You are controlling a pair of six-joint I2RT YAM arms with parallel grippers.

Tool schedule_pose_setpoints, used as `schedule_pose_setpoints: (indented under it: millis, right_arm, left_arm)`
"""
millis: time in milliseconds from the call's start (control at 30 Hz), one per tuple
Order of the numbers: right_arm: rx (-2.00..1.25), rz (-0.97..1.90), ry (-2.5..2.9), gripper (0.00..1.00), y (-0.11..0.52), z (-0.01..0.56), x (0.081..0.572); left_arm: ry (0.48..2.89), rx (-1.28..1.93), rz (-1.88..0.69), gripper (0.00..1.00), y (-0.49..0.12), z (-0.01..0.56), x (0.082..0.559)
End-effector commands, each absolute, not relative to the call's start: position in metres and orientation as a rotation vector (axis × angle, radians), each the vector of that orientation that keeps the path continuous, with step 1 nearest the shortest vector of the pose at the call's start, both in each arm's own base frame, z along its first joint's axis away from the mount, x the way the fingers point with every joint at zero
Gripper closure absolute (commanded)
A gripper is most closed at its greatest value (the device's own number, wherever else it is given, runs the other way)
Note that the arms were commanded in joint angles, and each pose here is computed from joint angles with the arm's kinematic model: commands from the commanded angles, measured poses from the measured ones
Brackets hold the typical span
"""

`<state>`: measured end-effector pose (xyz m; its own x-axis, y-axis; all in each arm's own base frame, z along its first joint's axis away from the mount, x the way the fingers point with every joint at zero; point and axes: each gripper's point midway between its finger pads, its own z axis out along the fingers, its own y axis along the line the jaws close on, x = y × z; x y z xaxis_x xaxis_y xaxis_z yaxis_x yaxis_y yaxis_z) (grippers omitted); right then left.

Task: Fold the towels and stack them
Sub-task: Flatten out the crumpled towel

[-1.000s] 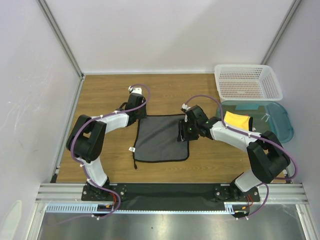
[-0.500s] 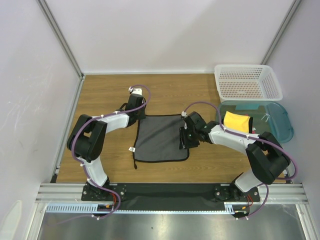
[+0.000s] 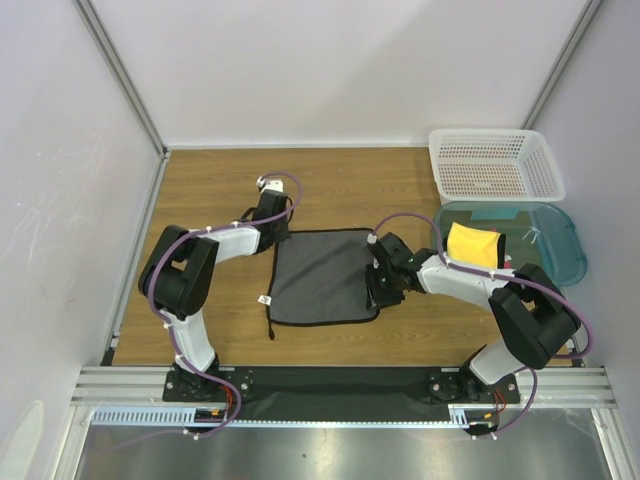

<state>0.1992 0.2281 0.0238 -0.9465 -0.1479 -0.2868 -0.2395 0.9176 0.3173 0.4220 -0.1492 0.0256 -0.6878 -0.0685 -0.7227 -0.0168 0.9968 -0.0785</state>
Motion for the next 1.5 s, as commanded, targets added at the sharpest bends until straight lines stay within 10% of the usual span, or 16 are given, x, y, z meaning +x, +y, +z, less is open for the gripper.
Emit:
schedule_pose_setpoints:
  millis: [0, 500, 833, 1467]
  right_arm:
    - [-0.270, 0.478, 2.812, 0.67, 0.223, 0.026, 0.198]
    - [-0.260, 0.461, 2.803, 0.69, 0.218, 0.033, 0.196]
    - [-0.355, 0.634, 2.532, 0.47, 0.260, 0.111, 0.249]
    - [-0.285, 0.784, 2.382, 0.37, 0.295, 0.130, 0.320]
  left_arm:
    - [2.272, -0.141, -0.056, 0.96, -0.142, 0.039, 0.442]
    - [2.230, -0.101, -0.085, 0.96, -0.148, 0.055, 0.445]
    - [2.156, -0.125, -0.278, 0.36, -0.158, 0.122, 0.371]
    - [2.278, -0.553, -0.786, 0.28, -0.138, 0.060, 0.188]
